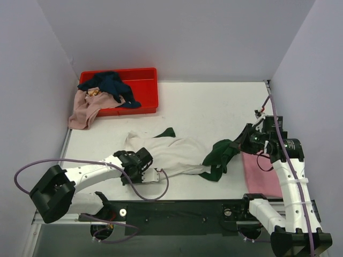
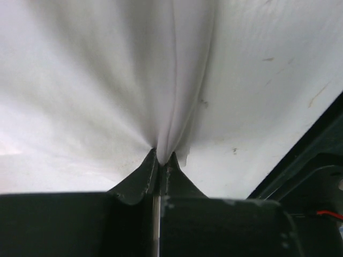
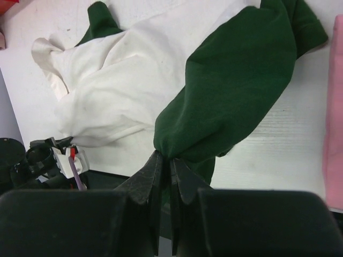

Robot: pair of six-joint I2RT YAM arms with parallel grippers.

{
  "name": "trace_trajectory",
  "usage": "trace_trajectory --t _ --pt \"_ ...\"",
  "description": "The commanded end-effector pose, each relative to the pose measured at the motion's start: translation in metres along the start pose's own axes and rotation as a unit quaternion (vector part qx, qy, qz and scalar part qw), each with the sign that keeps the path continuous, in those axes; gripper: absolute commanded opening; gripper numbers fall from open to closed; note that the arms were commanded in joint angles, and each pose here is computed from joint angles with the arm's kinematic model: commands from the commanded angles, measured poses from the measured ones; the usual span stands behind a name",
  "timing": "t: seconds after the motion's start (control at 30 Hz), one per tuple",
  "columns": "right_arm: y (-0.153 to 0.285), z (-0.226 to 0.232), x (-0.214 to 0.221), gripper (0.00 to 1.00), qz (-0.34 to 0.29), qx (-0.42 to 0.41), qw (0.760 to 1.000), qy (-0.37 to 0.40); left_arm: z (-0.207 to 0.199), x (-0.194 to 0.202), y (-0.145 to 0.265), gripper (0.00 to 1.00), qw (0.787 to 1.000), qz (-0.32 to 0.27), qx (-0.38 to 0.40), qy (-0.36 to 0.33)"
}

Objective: Fold and stack the t-shirts
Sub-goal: Flatten out the tshirt

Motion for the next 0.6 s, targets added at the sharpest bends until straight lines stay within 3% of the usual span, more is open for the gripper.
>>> trace_trajectory --t 0.0,0.1,0.13,0.23,0.33,0.43,0.57 --pt "0.02 0.007 -0.021 0.0 -0.036 0.024 0.999 0.009 0.035 -0.012 0.043 0.0 0.99 -0.049 -0.132 0.028" --pt "0.054 0.021 -0.053 0.0 -0.099 0.016 0.995 0.015 0.074 -0.017 0.096 0.0 0.962 -0.076 -0.256 0.055" --pt "0.063 0.021 -0.06 0.0 -0.114 0.017 0.993 0.007 0.089 -0.022 0.128 0.0 0.944 -0.098 -0.305 0.076" --pt "0.119 0.039 -0.1 0.0 -0.217 0.009 0.976 0.02 0.121 -0.018 0.191 0.0 0.907 -0.119 -0.384 0.126" --pt "0.164 0.061 -0.125 0.0 -0.297 0.005 0.954 0.047 0.145 -0.009 0.272 0.0 0.845 -0.156 -0.484 0.167" --pt "0.211 0.088 -0.146 0.0 -0.379 -0.01 0.922 0.083 0.159 0.011 0.339 0.0 0.789 -0.186 -0.548 0.205" --pt "0.245 0.107 -0.157 0.0 -0.442 -0.023 0.891 0.103 0.159 0.031 0.385 0.0 0.75 -0.208 -0.587 0.225"
Point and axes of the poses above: each gripper's point midway between its finger pads, its own y axis back along the fingers, its own z axis along the line the jaws close on, x = y × z, the point moved 9 cm from there along y, back along the fingers, and after that the axes turned 6 degrees about y, right-handed, at the moved point
